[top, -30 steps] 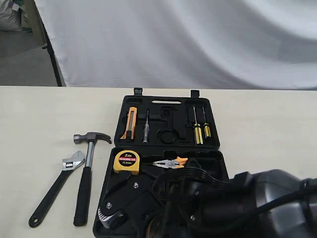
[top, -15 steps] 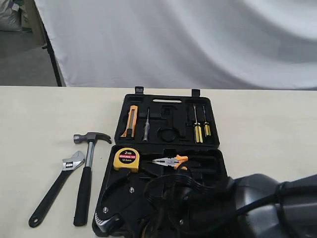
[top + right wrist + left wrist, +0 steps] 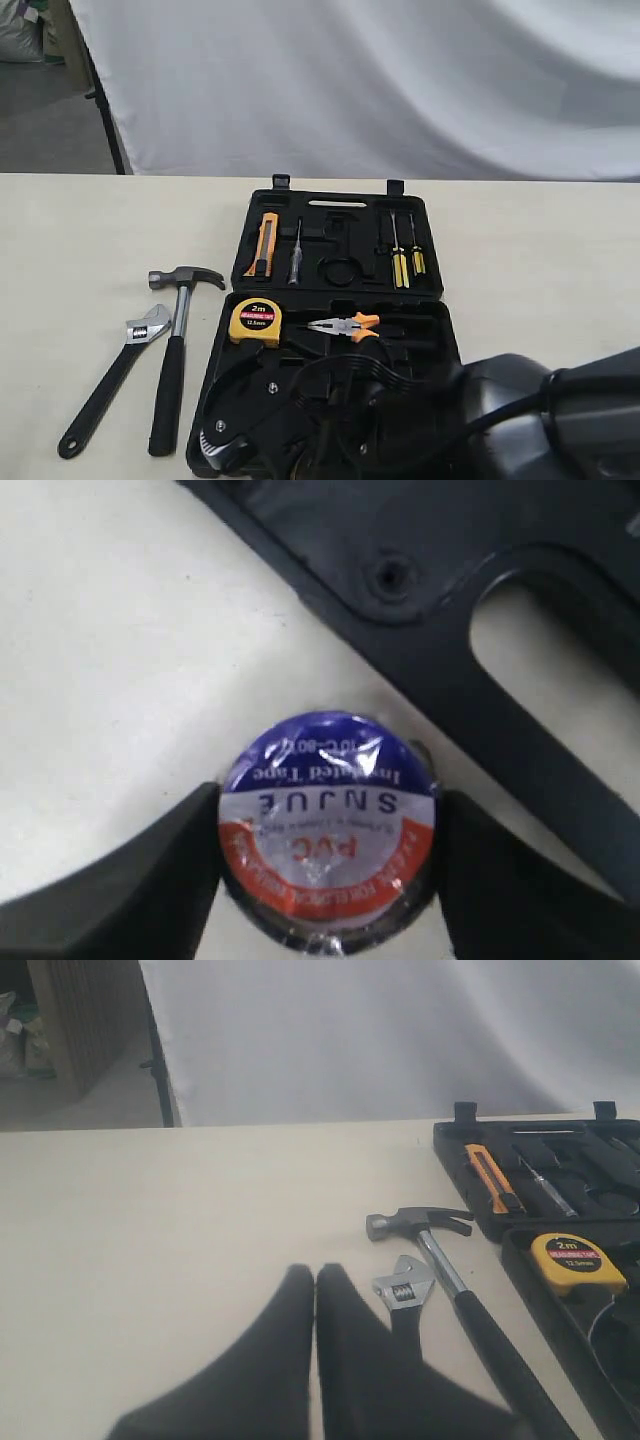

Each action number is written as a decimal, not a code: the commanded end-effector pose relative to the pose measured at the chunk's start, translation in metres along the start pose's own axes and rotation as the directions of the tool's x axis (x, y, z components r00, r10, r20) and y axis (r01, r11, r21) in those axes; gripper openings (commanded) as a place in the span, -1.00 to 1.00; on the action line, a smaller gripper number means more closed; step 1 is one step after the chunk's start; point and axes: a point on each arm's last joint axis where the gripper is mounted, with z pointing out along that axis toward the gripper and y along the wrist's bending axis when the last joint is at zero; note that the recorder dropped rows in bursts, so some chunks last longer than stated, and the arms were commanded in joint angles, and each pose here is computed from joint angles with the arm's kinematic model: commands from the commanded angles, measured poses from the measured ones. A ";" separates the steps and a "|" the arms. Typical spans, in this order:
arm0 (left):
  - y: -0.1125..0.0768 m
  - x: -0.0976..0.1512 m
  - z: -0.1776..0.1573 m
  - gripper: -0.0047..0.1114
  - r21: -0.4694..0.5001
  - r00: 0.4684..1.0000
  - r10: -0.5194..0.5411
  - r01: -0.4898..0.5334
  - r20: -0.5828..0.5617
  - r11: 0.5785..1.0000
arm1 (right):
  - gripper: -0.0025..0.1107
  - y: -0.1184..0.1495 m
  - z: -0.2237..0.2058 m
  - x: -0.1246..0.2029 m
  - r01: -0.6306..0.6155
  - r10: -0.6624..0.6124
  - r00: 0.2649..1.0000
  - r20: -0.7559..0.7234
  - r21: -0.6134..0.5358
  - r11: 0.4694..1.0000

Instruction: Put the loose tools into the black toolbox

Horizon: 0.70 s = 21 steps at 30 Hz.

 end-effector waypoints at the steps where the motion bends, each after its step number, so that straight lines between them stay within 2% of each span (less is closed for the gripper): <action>1: 0.000 0.001 0.000 -0.91 -0.003 1.000 -0.012 0.012 -0.001 1.000 | -0.85 0.003 -0.018 -0.004 -0.038 0.040 0.998 0.048 -0.040 0.998; 3: 0.000 0.001 0.000 -0.91 -0.003 1.000 -0.012 0.012 -0.001 1.000 | -0.96 0.004 -0.034 -0.008 -0.032 0.037 0.995 0.092 -0.061 0.998; 6: 0.000 0.001 0.000 -0.91 -0.003 1.000 -0.012 0.012 -0.001 1.000 | -0.96 0.001 -0.065 -0.015 -0.006 0.022 0.981 0.192 -0.085 0.996; 9: 0.000 0.001 0.000 -0.91 -0.003 1.000 -0.012 0.012 -0.001 1.000 | -0.96 -0.015 -0.099 -0.030 0.016 0.000 0.952 0.307 -0.050 0.999; 11: 0.000 0.001 0.000 -0.91 -0.003 1.000 -0.012 0.012 -0.001 1.000 | -0.96 -0.037 -0.115 -0.044 -0.016 0.012 0.932 0.363 0.009 1.000; 15: 0.000 0.001 0.000 -0.91 -0.003 1.000 -0.012 0.012 -0.001 1.000 | -0.96 -0.091 -0.121 -0.071 -0.177 0.132 0.897 0.422 0.068 0.982; 19: 0.000 0.001 0.000 -0.91 -0.003 1.000 -0.012 0.012 -0.001 1.000 | -0.96 -0.149 -0.099 -0.093 -0.317 0.238 0.875 0.421 0.128 0.940; 21: 0.000 0.001 0.000 -0.91 -0.003 1.000 -0.012 0.012 -0.001 1.000 | -0.96 -0.169 -0.084 -0.101 -0.359 0.275 0.865 0.419 0.134 0.924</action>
